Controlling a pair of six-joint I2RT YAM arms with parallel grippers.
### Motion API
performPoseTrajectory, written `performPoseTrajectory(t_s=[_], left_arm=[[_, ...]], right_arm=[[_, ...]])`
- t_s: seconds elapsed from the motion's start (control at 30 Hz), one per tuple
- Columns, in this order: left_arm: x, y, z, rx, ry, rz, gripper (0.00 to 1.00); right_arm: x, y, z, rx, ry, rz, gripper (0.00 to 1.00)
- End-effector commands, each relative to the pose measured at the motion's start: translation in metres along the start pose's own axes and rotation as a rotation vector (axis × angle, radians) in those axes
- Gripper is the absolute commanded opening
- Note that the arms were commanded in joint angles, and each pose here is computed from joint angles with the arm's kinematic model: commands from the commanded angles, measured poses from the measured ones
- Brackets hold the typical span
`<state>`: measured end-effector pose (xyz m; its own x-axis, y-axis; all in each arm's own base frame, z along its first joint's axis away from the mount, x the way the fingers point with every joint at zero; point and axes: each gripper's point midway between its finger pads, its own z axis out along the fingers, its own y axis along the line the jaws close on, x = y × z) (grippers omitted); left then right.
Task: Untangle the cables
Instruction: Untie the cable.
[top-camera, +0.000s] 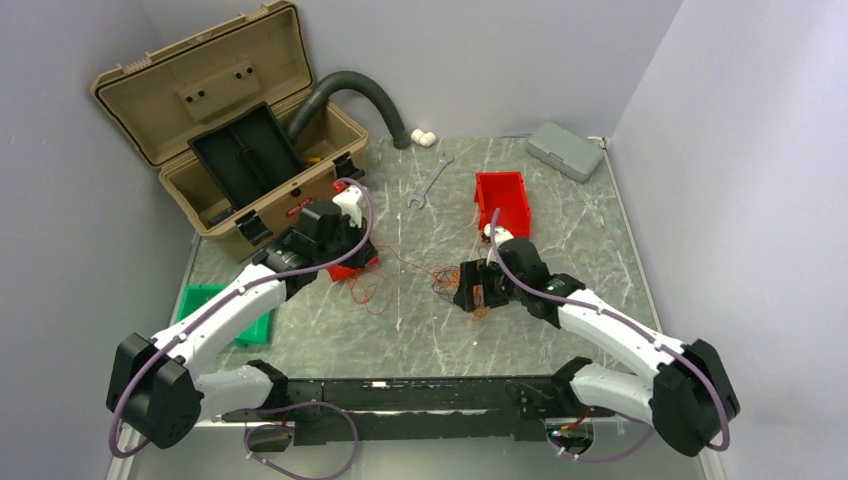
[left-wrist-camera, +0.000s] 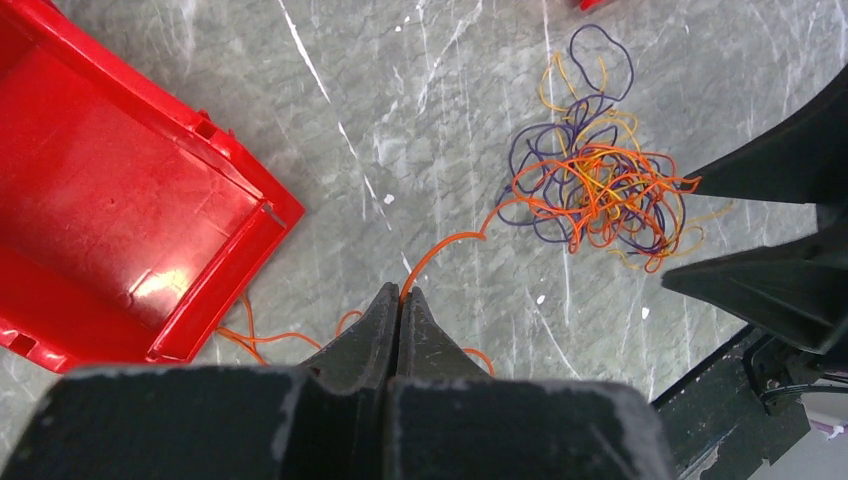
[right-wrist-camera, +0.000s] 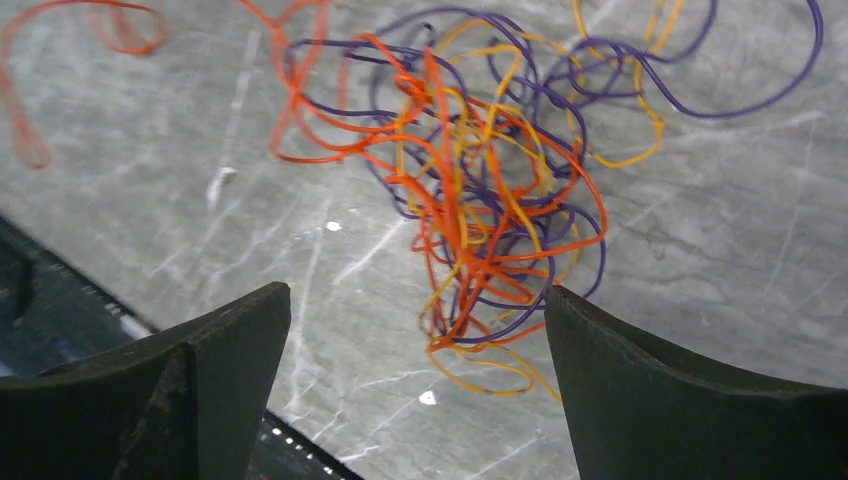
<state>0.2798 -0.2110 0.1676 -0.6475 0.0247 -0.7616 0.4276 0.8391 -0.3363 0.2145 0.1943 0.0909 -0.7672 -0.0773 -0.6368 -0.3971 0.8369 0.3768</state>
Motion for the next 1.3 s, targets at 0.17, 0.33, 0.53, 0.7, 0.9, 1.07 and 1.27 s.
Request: performPoseTrajectory(t_s=[0.17, 0.33, 0.53, 0.7, 0.9, 1.07, 1.27], left_arm=[[-0.02, -0.008, -0.008, 0.021, -0.034, 0.012, 0.0], [-0.031, 0.01, -0.024, -0.042, -0.076, -0.042, 0.0], [-0.036, 0.062, -0.059, -0.265, -0.225, -0.211, 0.0], [-0.025, 0.092, -0.076, -0.364, -0.283, -0.331, 0.0], [-0.019, 0.079, -0.062, -0.259, -0.211, -0.309, 0.0], [-0.006, 0.113, -0.083, -0.467, -0.241, -0.414, 0.0], [0.003, 0.145, -0.115, -0.614, -0.344, -0.553, 0.0]], right_arm=[[0.011, -0.05, 0.037, 0.376, 0.036, 0.079, 0.92], [0.013, -0.095, 0.014, 0.648, -0.048, 0.215, 0.31], [0.012, -0.151, -0.038, 0.86, -0.199, 0.497, 0.2], [0.01, -0.183, -0.085, 0.987, -0.369, 0.67, 0.22], [-0.004, -0.178, -0.087, 0.925, -0.404, 0.648, 0.23], [0.006, -0.193, -0.106, 1.067, -0.409, 0.716, 0.23], [0.012, -0.205, -0.126, 1.106, -0.513, 0.83, 0.18]])
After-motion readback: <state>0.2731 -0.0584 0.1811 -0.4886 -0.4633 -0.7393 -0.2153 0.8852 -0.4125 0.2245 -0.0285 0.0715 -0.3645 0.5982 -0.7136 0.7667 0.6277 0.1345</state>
